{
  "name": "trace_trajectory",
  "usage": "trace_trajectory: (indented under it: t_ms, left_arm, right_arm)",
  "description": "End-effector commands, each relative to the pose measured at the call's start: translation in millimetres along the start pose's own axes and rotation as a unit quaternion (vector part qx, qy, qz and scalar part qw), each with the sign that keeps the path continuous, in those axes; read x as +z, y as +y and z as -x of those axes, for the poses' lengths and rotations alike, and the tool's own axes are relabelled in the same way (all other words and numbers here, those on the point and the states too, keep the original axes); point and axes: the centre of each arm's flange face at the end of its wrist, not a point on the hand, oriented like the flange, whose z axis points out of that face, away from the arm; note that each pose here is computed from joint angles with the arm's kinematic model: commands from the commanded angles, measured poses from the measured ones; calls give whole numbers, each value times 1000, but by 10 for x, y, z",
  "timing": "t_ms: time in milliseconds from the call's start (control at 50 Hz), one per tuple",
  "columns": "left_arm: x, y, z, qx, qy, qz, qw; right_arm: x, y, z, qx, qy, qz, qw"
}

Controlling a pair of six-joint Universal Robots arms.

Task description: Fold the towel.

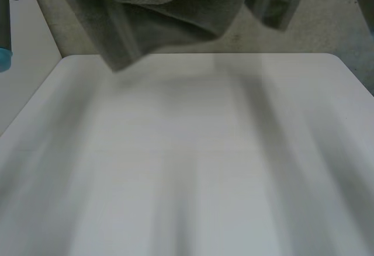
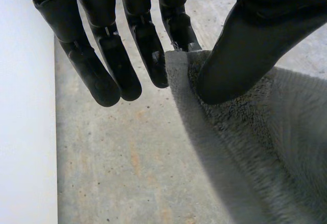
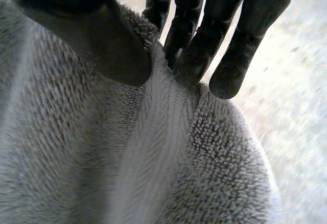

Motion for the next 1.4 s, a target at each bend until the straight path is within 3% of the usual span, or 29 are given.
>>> trace_trajectory:
  t_ms: [20,120,160,180,280,380,480,640,980,1140,1240,1400]
  left_arm:
    - [-353,530,85,11,0,89,996]
    - [-802,1019,191,12,21,187,982]
    - [-973,1190,258,12,26,217,976]
    - [-1140,1326,293,11,33,242,970]
    - [-1615,1646,339,29,51,298,953]
    - [-1930,1788,456,72,52,341,936]
    - [-2079,1820,597,109,45,365,924]
    - [-2034,1710,677,118,32,351,928]
    - [-2010,1739,827,90,0,351,932]
    - [-2044,1756,803,86,14,351,932]
    - [-2046,1754,788,84,20,348,934]
    - [-2080,1755,776,83,21,351,932]
  right_arm:
    - [-164,407,138,-41,-39,107,993]
    - [-393,874,220,-64,-61,195,977]
    - [-672,1250,315,-63,-82,265,959]
    - [-674,1252,315,-63,-82,265,959]
    - [-1285,1930,461,-77,-116,363,921]
    - [-1712,2251,517,-96,-133,410,897]
    - [-1966,2305,502,-99,-144,441,880]
    - [-2116,2072,487,-93,-137,445,880]
    - [-2194,2104,375,-85,-127,454,878]
    - [-2076,1926,284,-93,-118,425,893]
    - [-1979,1883,5,-87,-92,411,903]
    - [-1932,1893,-126,-79,-91,402,908]
